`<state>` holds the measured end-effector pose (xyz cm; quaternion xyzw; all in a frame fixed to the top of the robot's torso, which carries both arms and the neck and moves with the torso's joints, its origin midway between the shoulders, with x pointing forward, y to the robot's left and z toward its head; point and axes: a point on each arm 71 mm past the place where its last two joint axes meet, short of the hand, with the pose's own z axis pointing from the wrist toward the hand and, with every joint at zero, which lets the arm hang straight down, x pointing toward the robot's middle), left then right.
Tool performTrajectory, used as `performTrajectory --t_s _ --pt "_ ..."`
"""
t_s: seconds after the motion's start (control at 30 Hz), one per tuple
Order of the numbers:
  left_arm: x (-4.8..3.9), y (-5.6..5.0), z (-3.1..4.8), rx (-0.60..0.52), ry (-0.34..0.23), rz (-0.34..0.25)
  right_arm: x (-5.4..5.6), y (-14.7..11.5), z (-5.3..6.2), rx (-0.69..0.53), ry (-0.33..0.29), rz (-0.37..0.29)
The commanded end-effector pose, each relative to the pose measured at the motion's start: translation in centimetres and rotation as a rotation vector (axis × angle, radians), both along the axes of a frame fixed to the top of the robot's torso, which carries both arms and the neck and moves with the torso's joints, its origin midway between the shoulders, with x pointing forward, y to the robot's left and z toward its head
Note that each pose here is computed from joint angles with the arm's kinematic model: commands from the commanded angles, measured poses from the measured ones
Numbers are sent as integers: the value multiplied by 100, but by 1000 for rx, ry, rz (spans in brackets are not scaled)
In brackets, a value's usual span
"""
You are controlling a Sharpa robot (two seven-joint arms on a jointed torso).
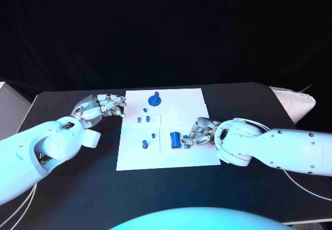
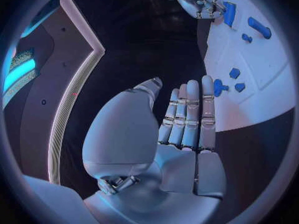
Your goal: Assemble the parts on the task board
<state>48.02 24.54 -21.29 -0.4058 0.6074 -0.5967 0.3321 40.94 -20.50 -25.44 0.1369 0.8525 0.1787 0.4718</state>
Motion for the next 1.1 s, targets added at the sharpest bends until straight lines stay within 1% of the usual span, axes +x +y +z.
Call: performTrajectory --t_s 0.03,0.23,0.57,0.93,1.1 --pt "-8 -22 6 -3 -7 -20 -19 40 16 11 0 17" --pt "-8 -21 3 -2 -7 -19 -23 42 38 15 -4 18" --pt "-7 -22 -1 -1 -5 -18 -3 0 40 4 -6 14" --pt "-7 -19 -7 0 -4 -17 -37 -24 28 -19 22 48" --pt "-9 -29 -9 -1 -3 -20 -29 -10 25 -34 9 57"
